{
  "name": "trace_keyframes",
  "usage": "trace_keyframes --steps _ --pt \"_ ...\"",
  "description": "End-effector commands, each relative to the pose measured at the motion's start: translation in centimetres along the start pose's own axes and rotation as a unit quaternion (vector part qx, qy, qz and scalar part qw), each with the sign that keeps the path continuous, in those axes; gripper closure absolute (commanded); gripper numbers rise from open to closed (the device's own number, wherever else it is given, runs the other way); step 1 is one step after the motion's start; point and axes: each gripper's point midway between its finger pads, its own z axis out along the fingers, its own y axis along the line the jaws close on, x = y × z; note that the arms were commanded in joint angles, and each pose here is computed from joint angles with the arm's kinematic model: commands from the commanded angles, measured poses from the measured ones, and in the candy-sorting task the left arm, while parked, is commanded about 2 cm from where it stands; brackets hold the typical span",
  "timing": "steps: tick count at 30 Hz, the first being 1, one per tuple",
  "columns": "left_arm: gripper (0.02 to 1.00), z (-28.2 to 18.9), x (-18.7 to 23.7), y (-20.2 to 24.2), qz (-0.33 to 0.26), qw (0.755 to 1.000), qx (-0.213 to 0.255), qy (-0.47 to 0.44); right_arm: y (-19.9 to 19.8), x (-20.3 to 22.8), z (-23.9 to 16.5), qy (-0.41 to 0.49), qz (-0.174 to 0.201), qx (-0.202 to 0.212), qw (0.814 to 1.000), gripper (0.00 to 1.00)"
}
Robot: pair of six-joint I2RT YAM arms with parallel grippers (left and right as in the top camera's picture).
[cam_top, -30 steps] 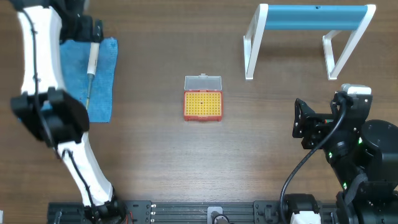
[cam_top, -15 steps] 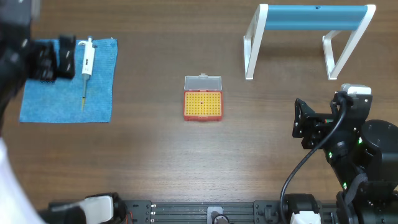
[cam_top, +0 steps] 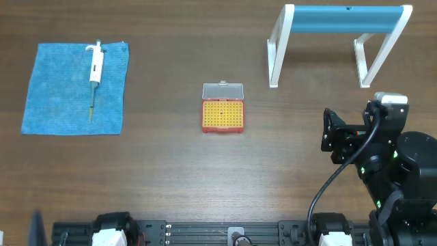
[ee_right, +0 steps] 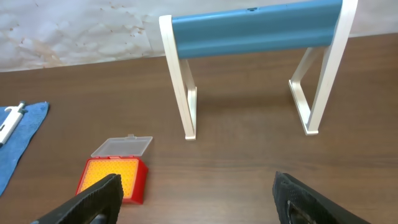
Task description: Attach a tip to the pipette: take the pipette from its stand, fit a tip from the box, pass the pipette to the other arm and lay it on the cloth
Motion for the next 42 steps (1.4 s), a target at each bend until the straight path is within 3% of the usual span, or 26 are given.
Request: trace_keyframes --steps 1,6,10,17,19,26,42 --pt "0.020 -3.3 1.7 -0.3 -0.009 1.000 0.004 -0.008 0.2 0.2 0.2 0.004 0.004 -0.006 1.000 0.207" --pt "0.020 -1.9 2.0 -0.4 -0.009 1.000 -0.004 -0.017 0.2 0.2 0.2 0.004 0.004 -0.006 1.000 0.207" --pt "0.020 0.2 2.1 -0.5 -0.005 0.997 -0.016 -0.074 0.2 0.2 0.2 0.004 0.004 -0.006 1.000 0.207" --pt "0.020 5.2 4.7 -3.0 0.016 0.979 0.022 -0.200 0.2 0.2 0.2 0.004 0.004 -0.006 1.000 0.207" --pt "0.020 7.3 6.3 -3.6 -0.010 0.975 0.034 -0.219 0.2 0.2 0.2 0.004 0.004 -0.006 1.000 0.207" --pt "0.020 13.5 12.4 -4.7 -0.121 0.968 0.060 -0.213 0.2 0.2 0.2 0.004 0.004 -0.006 1.000 0.205" --pt "0.020 18.1 22.0 -7.2 -0.137 0.966 0.066 -0.208 0.2 0.2 0.2 0.004 0.004 -0.006 1.000 0.207"
